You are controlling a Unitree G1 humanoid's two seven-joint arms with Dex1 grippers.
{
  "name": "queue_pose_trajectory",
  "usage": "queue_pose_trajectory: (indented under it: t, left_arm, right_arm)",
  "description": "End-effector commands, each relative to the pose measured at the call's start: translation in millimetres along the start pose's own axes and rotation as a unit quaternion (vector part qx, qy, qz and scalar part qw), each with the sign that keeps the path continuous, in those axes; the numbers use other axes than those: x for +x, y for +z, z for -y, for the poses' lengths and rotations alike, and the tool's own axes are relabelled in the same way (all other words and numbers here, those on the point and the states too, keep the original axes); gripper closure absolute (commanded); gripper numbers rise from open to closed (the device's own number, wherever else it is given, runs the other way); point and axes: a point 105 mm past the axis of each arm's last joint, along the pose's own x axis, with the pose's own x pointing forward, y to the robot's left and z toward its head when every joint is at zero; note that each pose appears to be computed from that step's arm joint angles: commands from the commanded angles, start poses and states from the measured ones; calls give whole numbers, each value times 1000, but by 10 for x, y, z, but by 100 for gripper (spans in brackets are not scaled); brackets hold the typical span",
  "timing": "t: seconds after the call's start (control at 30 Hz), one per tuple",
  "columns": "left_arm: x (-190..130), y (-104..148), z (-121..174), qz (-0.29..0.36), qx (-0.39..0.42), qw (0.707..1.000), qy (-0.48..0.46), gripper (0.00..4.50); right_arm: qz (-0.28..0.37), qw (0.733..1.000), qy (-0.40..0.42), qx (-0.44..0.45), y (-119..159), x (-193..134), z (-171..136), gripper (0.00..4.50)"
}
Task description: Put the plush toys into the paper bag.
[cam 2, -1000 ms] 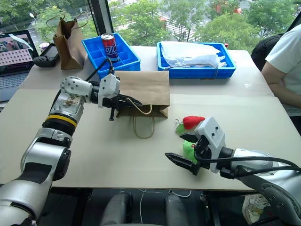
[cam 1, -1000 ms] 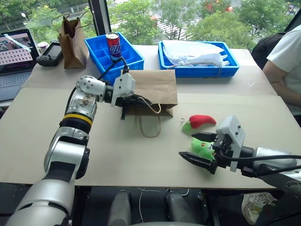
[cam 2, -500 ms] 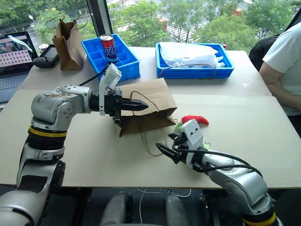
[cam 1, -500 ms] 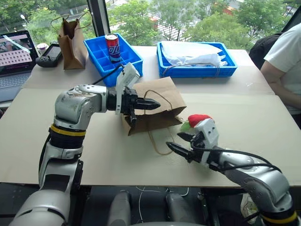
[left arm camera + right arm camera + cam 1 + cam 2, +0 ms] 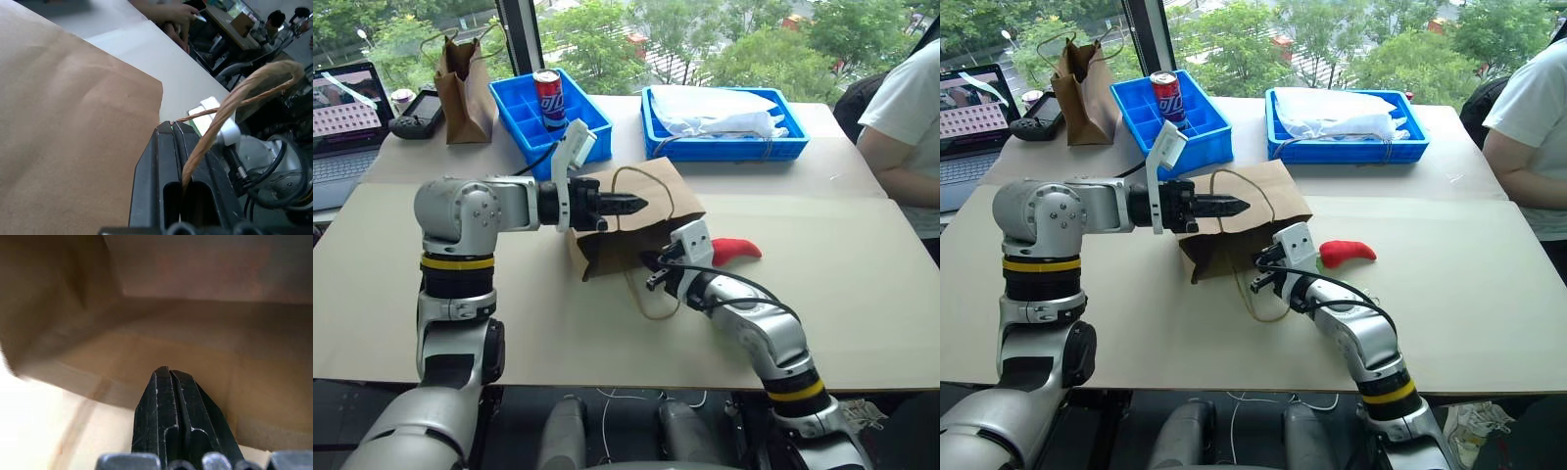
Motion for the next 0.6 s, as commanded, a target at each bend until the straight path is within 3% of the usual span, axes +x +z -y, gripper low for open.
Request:
queue_pose_trajectory:
  t: [0.03, 0.23, 0.4, 0.6]
  left_arm:
    - [-32, 130, 69, 22, -24, 999, -11, 450]
    - [-70, 294, 55, 62, -92, 994, -21, 450]
    - [-129, 632, -109, 128, -153, 980, 2, 450]
    - [-154, 849, -227, 164, -171, 971, 38, 450]
  right_arm:
    - [-15, 998, 8, -66, -66, 81, 11, 445]
    - [-65, 992, 12, -111, -274, 81, 72, 445]
    - [-92, 986, 25, -133, -399, 59, 23, 445]
    - [-112, 983, 34, -143, -509, 32, -37, 445]
